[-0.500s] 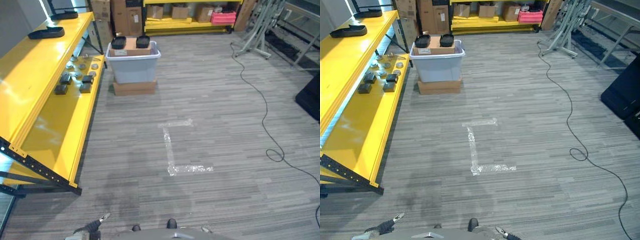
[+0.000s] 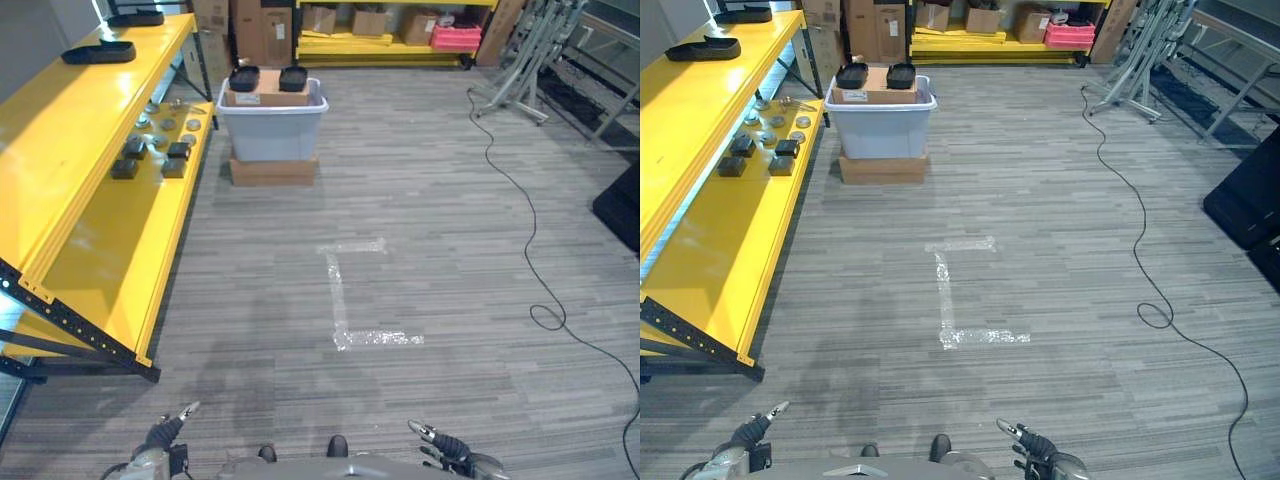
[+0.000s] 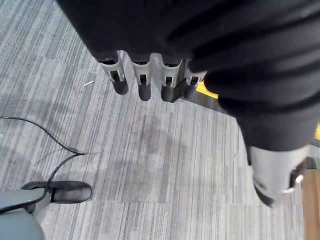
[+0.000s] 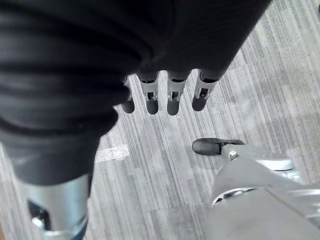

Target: Move parts from the plastic box to the shelf.

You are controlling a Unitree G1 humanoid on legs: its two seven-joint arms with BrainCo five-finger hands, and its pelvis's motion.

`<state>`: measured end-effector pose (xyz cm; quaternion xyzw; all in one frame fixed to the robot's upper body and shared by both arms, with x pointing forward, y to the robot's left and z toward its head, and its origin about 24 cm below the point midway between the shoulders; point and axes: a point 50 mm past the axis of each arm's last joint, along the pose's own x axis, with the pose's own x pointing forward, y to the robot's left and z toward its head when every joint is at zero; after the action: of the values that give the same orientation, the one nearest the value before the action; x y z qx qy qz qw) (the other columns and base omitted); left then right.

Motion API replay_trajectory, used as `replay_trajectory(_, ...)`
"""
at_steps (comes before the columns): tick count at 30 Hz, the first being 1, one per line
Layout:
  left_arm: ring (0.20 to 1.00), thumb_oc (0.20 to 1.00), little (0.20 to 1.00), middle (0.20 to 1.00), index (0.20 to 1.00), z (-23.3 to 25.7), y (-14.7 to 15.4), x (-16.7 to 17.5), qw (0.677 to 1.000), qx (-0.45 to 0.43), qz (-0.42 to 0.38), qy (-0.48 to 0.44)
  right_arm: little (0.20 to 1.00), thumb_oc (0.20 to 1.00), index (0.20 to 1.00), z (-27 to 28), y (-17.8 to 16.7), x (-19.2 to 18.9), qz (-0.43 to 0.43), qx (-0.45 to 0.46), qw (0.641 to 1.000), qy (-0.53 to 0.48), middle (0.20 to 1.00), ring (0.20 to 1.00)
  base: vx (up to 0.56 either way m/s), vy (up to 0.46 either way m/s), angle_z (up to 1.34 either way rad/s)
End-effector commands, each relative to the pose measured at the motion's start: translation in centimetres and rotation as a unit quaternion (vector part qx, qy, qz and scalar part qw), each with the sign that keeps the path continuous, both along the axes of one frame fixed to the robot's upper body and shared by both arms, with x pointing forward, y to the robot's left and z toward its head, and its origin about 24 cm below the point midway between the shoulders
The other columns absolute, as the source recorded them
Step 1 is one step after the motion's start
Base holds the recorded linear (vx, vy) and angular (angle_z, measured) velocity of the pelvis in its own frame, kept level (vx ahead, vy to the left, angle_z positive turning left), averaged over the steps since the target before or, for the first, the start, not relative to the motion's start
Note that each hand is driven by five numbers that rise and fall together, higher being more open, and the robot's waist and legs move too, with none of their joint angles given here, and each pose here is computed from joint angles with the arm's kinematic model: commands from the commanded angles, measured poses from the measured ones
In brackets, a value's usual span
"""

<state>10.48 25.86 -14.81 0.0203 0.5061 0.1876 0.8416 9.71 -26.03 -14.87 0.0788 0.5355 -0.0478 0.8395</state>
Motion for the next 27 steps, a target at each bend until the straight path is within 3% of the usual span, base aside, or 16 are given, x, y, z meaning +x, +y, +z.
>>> replay_trajectory(1,1.0,1.0,1.0,1.0,1.0,1.3,1.1,2.8,0.998,-0.005,-0.014,-0.064,1.0,1.0,1.0,0.3,-0.9,0.3,0.069,-0.017,0.997,0.018,1.0,1.0,0.07,0.002,0.05)
replay_trajectory(5,1.0,1.0,1.0,1.0,1.0,3.5,0.5,7.6,0.986,0.007,-0.112,-0.119,1.0,1.0,1.0,2.8,-2.1,5.4,0.098,-0.048,0.99,-0.087,1.0,1.0,0.04,0.025,0.0)
replay_trajectory(8,1.0,1.0,1.0,1.0,1.0,3.4,-0.1,8.0,0.984,-0.003,-0.146,-0.102,1.0,1.0,1.0,3.7,-2.1,7.2,0.15,-0.073,0.98,-0.111,1.0,1.0,0.06,0.066,0.0)
replay_trajectory(19,1.0,1.0,1.0,1.0,1.0,1.0,-0.3,3.8,0.994,-0.048,-0.086,-0.04,1.0,1.0,1.0,1.8,0.5,5.6,0.036,0.005,0.996,-0.082,1.0,1.0,0.08,0.122,-0.02)
replay_trajectory(27,1.0,1.0,1.0,1.0,1.0,0.8,-0.7,3.6,0.994,-0.051,-0.082,-0.048,1.0,1.0,1.0,0.4,2.4,3.5,0.058,0.032,0.997,-0.035,1.0,1.0,0.12,0.097,0.0)
